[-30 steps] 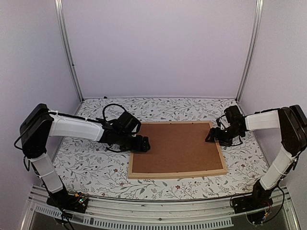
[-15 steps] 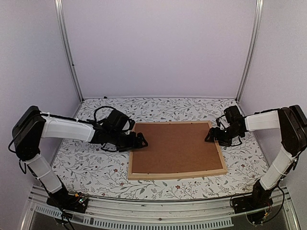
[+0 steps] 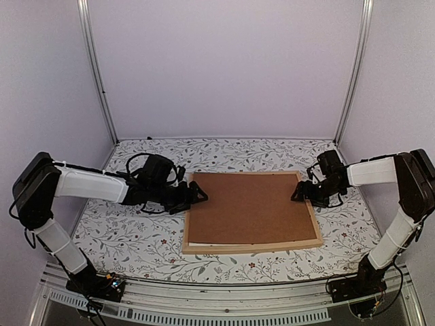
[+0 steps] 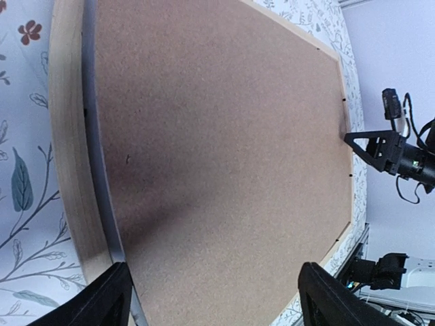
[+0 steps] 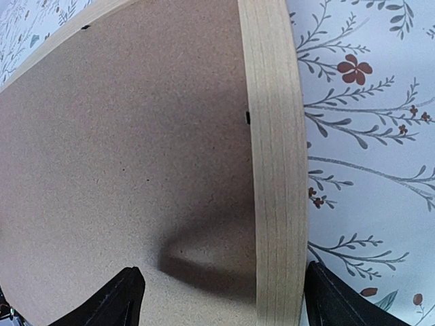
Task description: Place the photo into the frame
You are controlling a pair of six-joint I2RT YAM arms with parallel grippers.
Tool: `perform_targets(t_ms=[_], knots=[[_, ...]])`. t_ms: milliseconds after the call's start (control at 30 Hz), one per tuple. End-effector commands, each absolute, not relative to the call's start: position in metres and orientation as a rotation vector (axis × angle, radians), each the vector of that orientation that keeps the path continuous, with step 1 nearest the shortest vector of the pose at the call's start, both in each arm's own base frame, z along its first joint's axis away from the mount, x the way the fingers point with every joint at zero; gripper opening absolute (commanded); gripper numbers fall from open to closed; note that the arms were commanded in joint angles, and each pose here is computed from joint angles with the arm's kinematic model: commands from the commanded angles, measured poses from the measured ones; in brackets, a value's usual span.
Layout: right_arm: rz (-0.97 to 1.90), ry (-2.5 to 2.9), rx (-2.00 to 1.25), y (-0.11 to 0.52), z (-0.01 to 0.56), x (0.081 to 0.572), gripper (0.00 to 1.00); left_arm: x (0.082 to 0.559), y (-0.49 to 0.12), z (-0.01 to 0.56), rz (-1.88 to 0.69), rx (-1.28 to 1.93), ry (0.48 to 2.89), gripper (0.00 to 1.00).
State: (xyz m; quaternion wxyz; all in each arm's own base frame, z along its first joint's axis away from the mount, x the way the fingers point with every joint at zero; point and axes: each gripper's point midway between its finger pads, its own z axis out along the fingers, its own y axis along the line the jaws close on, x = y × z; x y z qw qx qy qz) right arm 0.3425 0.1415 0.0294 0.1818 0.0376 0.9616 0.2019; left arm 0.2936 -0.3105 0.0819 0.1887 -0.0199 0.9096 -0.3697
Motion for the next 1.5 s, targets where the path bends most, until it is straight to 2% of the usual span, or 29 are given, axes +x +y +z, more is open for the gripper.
perform_targets(t_ms=[0,800,1467], knots=[[0.831,2.713,-0.017,0.188,0.045,0.321,0.84,0.287,-0.37,0.192,-1.498,0.194,2.182,0.86],[0.829,2.684,-0.04,0.189,0.061,0.327,0.84,0.281,-0.375,0.232,-1.587,0.286,2.036,0.82],[1.02,2.594,0.009,0.189,0.092,0.337,0.85,0.282,-0.39,0.245,-1.591,0.391,1.983,0.8]])
